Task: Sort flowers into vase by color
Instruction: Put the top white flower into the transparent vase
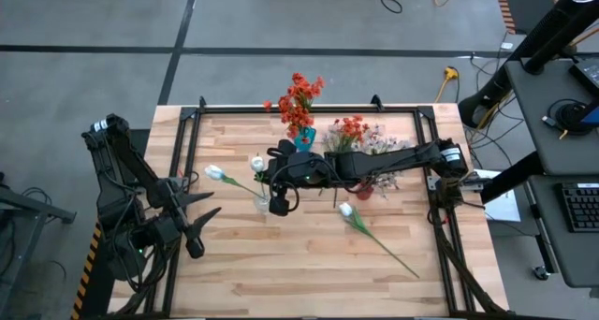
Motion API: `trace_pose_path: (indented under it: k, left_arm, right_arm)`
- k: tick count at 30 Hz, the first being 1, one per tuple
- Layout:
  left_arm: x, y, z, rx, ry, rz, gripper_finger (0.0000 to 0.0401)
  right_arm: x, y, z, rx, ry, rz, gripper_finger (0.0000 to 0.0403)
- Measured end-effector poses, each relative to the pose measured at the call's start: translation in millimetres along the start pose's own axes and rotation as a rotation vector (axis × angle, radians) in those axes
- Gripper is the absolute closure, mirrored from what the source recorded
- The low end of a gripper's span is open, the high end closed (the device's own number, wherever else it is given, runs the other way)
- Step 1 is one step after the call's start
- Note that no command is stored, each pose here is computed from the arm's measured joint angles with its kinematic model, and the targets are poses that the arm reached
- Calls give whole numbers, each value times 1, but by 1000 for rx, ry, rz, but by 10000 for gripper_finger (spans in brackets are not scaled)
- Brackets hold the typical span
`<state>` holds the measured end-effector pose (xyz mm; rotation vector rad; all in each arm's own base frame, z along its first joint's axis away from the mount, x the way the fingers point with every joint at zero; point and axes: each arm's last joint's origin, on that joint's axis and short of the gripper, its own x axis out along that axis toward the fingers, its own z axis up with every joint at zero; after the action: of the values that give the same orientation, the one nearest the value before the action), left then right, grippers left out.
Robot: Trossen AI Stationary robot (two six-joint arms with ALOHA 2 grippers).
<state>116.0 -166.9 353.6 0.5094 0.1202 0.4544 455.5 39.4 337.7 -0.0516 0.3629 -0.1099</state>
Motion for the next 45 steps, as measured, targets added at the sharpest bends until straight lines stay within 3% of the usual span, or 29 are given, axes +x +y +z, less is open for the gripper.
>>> trace_pose_path:
  k: [23, 45]
  left_arm:
    - [0, 0, 0, 2, 0, -1, 244]
    - [0, 0, 0, 1, 0, 0, 244]
  right_arm:
    - [28, 6, -23, 0, 38, -1, 381]
    - [28, 4, -23, 18, 44, -56, 214]
